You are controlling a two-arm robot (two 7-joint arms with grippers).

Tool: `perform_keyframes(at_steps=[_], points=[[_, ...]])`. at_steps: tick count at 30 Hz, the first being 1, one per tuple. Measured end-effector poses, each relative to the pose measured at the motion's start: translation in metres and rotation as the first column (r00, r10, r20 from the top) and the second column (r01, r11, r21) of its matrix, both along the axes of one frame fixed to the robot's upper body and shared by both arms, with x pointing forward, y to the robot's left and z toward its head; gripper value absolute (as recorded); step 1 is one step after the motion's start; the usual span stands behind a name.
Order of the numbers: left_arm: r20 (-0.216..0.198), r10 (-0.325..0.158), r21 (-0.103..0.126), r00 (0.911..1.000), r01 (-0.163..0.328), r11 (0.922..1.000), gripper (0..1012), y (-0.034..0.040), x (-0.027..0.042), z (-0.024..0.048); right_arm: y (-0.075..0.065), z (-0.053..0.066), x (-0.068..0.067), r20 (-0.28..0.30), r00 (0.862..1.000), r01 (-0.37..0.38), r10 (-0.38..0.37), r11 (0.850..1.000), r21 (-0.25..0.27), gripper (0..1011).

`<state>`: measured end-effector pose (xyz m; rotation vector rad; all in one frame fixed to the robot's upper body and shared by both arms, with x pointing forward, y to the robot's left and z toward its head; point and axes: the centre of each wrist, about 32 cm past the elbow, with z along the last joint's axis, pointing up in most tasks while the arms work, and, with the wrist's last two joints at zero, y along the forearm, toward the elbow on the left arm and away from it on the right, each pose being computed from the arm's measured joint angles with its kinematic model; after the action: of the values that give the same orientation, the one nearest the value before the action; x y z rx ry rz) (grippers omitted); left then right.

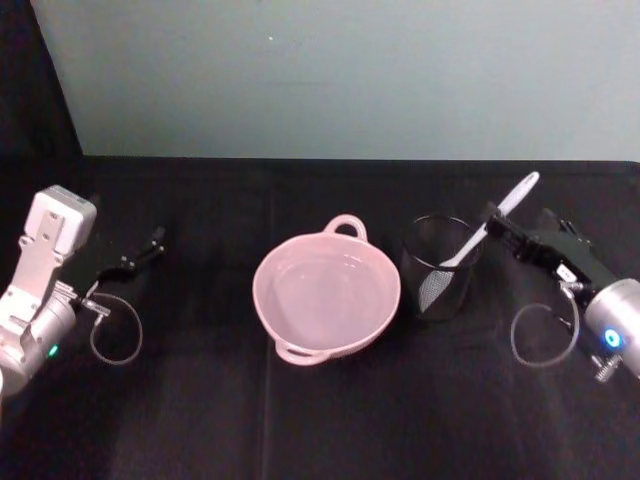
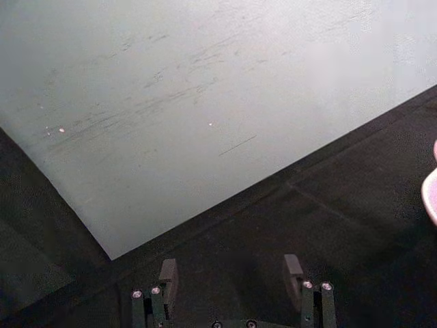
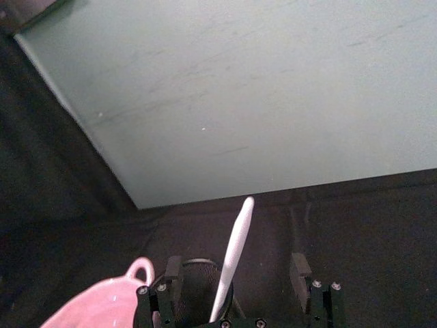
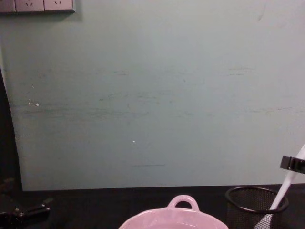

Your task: Use the one hand to pick up the spoon and stir the clear water in the bowl.

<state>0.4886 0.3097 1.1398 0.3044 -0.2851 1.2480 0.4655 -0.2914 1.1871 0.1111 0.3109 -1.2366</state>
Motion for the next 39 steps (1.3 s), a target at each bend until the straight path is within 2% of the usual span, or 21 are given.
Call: perform_keyframes(at_steps=[6, 10, 18, 27, 32, 39], points=[[0.000, 0.000, 0.000, 1.0000, 0.000, 1.0000, 1011, 0.0000, 0.0000, 0.0000, 0.011, 0.005, 0.006, -0.018, 0.999, 0.046, -0.045, 0.997, 0.058, 1004], [0.000, 0.000, 0.000, 1.0000, 0.000, 1.0000, 1011, 0.0000, 0.0000, 0.0000, 0.016, 0.007, 0.008, -0.019, 0.998, 0.057, -0.055, 0.996, 0.074, 1004], [0.000, 0.000, 0.000, 1.0000, 0.000, 1.0000, 1011, 0.0000, 0.0000, 0.0000, 0.023, 0.008, 0.015, -0.027, 0.997, 0.070, -0.069, 0.996, 0.061, 1004], [0.000, 0.000, 0.000, 1.0000, 0.000, 1.0000, 1011, 0.0000, 0.0000, 0.0000, 0.023, 0.008, 0.014, -0.028, 0.997, 0.070, -0.068, 0.996, 0.060, 997], [0.000, 0.000, 0.000, 1.0000, 0.000, 1.0000, 1011, 0.0000, 0.0000, 0.0000, 0.023, 0.008, 0.014, -0.027, 0.997, 0.069, -0.067, 0.996, 0.060, 909], [0.000, 0.000, 0.000, 1.0000, 0.000, 1.0000, 1011, 0.0000, 0.0000, 0.0000, 0.022, 0.008, 0.013, -0.026, 0.997, 0.068, -0.067, 0.996, 0.062, 715]])
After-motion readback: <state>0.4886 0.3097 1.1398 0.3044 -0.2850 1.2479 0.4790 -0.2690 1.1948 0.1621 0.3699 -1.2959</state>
